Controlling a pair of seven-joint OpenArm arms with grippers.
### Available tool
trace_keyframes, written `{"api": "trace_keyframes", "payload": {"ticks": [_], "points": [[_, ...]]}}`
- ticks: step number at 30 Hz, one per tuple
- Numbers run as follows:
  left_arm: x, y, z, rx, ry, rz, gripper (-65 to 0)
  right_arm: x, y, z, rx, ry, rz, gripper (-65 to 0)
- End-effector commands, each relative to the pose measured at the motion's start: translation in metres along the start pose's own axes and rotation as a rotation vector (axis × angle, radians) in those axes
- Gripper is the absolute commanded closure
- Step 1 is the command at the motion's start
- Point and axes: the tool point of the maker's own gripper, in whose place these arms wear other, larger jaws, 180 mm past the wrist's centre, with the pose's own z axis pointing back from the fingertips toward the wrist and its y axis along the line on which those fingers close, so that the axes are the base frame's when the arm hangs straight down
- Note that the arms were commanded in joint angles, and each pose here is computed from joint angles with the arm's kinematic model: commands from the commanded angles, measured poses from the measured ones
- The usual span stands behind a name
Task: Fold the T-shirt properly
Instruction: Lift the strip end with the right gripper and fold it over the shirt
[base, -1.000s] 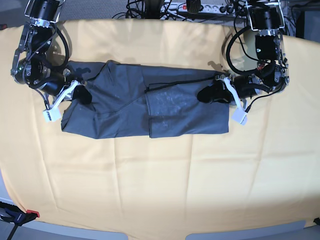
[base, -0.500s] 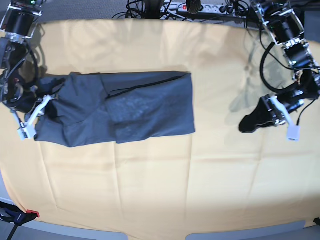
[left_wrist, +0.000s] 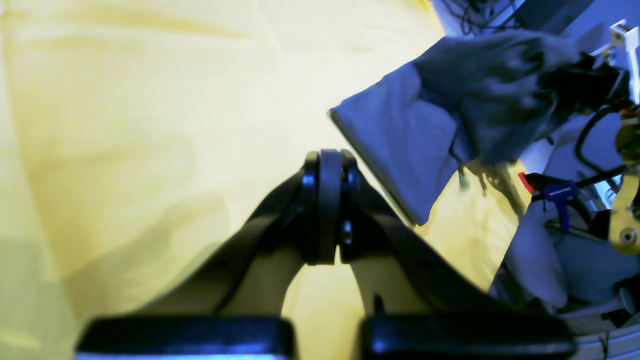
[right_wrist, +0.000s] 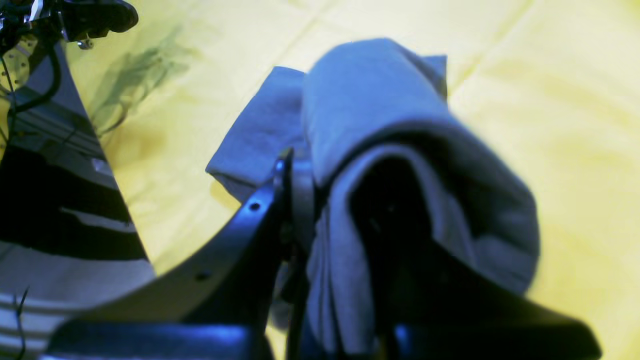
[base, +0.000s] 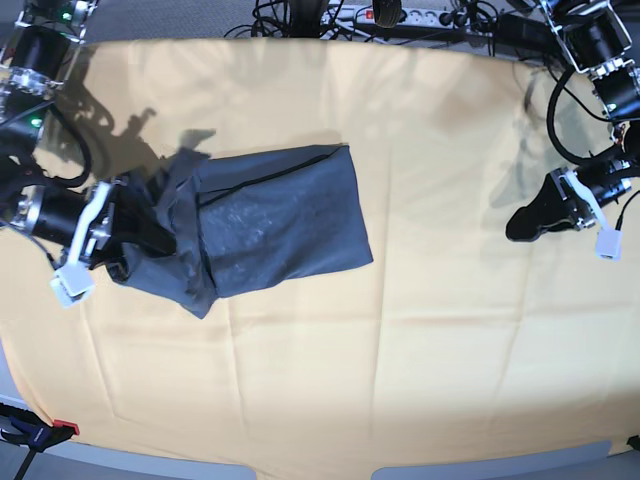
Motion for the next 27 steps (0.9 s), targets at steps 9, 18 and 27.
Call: {"api": "trace_keyframes", "payload": {"ticks": [9, 18, 27], "points": [[0.017, -0.005, 0.004, -0.012, -0.039, -0.04, 0.0, 0.023, 0.062, -0.054, 0.225, -0.182, -0.023, 0.0], [0.016, -0.005, 0.004, -0.012, -0.037, -0.04, 0.0, 0.001, 0.105, -0.125, 0.246, -0.047, 0.058, 0.0], [0.017, -0.005, 0.004, -0.012, -0.04, -0.041, 0.0, -0.012, 0.169, -0.17, 0.353, 0.039, 0.266, -39.5]]}}
